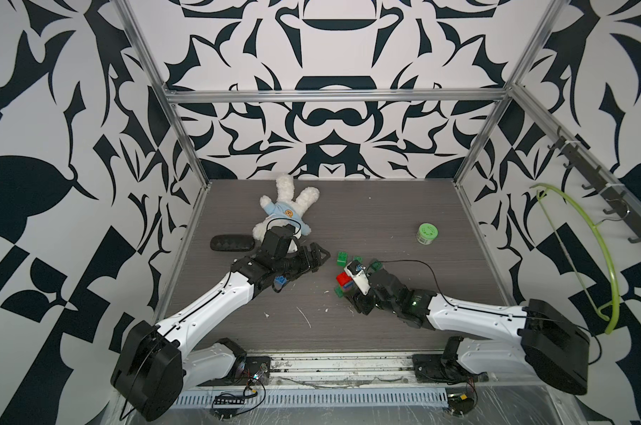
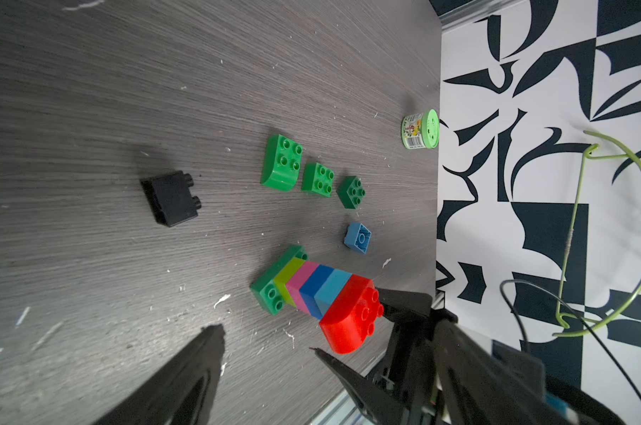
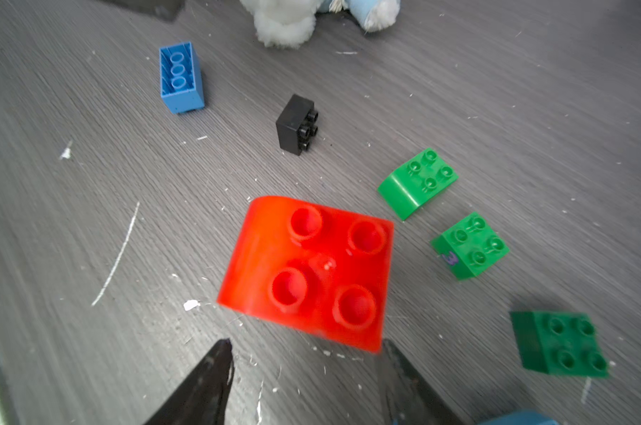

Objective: Assemble the number 1 with lego
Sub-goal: Adjust the lego brick at the center of the board.

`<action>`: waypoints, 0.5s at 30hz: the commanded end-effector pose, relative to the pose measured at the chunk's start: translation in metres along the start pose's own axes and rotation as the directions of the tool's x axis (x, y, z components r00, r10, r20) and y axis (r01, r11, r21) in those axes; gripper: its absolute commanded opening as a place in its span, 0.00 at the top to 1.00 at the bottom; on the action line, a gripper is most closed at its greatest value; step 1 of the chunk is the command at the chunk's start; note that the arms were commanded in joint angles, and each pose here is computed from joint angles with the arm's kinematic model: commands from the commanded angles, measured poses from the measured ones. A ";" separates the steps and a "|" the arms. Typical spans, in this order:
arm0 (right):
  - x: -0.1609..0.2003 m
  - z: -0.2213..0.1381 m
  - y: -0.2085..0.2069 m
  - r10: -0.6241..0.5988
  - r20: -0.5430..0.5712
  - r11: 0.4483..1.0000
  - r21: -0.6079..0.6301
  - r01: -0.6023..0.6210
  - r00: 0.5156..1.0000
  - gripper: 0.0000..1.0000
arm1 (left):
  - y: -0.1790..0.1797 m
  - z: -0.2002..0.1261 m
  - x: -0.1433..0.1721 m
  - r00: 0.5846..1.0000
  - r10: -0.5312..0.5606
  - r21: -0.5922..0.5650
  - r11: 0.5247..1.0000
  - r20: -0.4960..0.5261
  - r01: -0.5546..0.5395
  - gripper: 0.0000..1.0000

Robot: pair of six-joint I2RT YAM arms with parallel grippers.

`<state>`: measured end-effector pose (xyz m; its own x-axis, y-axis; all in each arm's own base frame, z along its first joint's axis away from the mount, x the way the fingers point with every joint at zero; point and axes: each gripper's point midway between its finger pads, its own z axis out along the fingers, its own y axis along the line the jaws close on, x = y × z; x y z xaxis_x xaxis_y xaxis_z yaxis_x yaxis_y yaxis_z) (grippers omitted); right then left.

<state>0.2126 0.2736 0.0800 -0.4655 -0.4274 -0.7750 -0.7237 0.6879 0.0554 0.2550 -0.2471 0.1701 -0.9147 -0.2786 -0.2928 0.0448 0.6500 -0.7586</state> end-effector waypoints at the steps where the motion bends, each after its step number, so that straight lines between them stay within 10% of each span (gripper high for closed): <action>1: -0.033 0.000 0.003 -0.034 0.163 0.999 -0.002 0.034 0.986 0.35 | 0.006 -0.007 -0.001 0.999 -0.007 -0.005 1.000 0.041 0.007 0.05; 15: -0.024 0.016 0.003 -0.056 0.182 0.998 0.001 0.056 0.982 0.46 | 0.011 -0.011 -0.002 0.998 -0.036 0.016 0.999 0.060 0.035 0.08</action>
<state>0.2252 0.2898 0.0740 -0.3669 -0.3932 -0.8431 -0.7492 0.6621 0.0173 0.2529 -0.2325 0.1690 -0.8924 -0.3382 -0.2987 0.0144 0.6402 -0.7680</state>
